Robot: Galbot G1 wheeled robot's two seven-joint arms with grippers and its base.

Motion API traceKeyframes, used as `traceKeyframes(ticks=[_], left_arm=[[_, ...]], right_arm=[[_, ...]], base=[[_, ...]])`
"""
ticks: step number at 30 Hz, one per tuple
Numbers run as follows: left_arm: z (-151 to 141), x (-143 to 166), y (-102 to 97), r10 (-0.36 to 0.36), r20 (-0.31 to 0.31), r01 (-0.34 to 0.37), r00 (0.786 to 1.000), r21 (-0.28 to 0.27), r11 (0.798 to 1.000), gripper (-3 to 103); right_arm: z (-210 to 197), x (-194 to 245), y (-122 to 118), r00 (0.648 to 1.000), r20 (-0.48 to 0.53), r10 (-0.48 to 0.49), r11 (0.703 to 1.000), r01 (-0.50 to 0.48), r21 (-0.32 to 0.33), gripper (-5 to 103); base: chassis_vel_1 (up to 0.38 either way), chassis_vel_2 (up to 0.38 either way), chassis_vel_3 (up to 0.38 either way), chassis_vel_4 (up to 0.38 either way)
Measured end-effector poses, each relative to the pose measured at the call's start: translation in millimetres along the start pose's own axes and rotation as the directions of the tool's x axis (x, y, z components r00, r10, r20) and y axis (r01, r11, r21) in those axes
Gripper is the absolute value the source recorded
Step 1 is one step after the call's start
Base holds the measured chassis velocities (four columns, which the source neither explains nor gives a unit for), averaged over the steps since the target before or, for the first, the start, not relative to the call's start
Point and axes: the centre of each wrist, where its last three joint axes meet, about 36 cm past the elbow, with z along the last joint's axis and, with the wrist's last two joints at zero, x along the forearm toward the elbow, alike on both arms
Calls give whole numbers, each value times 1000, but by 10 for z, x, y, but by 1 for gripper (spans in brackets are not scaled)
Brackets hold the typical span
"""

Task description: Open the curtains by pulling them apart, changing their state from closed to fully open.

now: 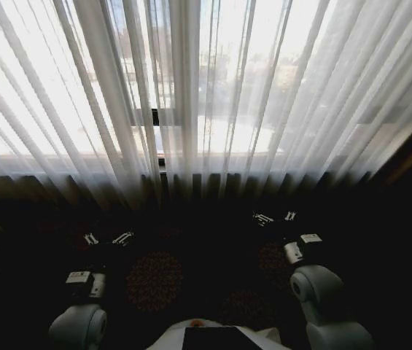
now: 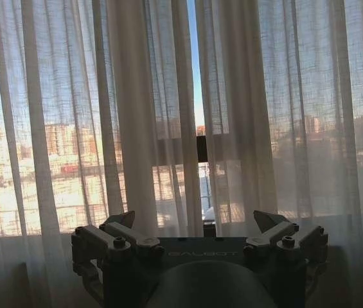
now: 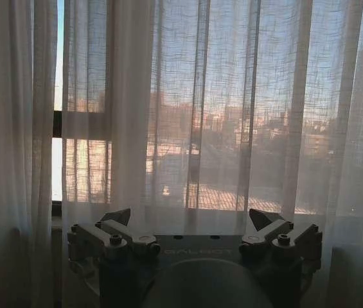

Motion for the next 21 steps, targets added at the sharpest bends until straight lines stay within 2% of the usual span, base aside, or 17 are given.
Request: traceKeyframes(ticks=[21], left_arm=[[114, 26, -49, 8, 14, -8, 1000, 3, 1000, 100]], right_arm=[[82, 7, -2, 1000, 20, -8, 1000, 9, -5, 100]], base=[[0, 0, 0, 0]])
